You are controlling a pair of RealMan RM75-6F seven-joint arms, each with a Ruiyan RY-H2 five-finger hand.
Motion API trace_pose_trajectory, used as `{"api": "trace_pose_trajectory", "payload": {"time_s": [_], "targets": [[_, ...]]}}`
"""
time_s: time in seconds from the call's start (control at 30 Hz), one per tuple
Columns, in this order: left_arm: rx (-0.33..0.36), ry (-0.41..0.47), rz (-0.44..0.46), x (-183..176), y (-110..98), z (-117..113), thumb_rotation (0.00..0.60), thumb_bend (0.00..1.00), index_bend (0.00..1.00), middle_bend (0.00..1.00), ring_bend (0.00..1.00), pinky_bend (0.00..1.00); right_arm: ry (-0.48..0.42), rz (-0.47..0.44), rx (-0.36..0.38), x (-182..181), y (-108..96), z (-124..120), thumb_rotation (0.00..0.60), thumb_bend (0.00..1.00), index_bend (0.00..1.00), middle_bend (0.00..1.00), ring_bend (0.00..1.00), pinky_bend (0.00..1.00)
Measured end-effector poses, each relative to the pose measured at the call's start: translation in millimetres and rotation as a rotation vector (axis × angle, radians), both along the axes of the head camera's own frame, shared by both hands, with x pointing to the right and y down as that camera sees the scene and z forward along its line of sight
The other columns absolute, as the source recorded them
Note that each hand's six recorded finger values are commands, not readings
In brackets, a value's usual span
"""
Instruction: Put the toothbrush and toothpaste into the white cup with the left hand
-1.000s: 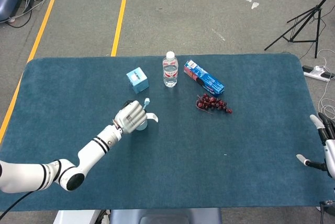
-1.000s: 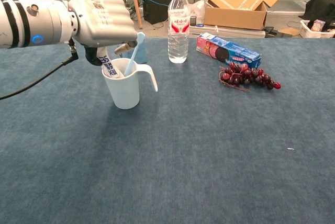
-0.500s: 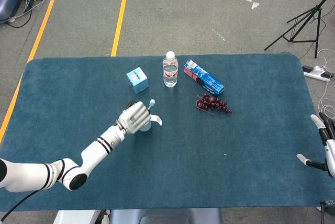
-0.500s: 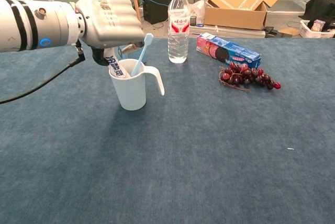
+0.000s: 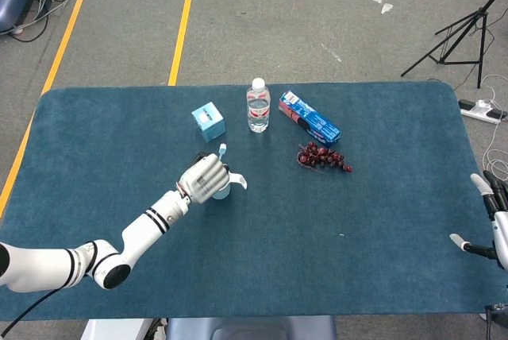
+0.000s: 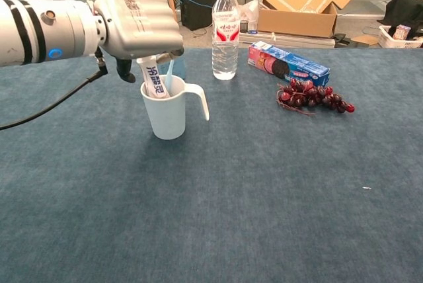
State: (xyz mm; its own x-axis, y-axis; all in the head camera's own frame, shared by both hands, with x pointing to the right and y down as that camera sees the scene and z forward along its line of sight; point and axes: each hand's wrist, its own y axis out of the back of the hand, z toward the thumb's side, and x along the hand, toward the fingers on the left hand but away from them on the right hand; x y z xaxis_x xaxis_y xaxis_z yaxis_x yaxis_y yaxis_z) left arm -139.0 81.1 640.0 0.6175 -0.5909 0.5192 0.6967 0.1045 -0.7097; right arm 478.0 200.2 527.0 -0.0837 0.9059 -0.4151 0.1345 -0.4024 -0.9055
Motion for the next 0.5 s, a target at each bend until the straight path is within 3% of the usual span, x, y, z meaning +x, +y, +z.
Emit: {"api": "trace_pose_trajectory", "payload": {"time_s": [0.5], "targets": [[0.027,0.028,-0.013,-4,0,-11,0.6,0.03,0.45,1.0,1.0,1.0,0.0,-0.003,-0.003,-1,0,1,0.6,0.0,0.01,0.0,0.0,0.26]]}}
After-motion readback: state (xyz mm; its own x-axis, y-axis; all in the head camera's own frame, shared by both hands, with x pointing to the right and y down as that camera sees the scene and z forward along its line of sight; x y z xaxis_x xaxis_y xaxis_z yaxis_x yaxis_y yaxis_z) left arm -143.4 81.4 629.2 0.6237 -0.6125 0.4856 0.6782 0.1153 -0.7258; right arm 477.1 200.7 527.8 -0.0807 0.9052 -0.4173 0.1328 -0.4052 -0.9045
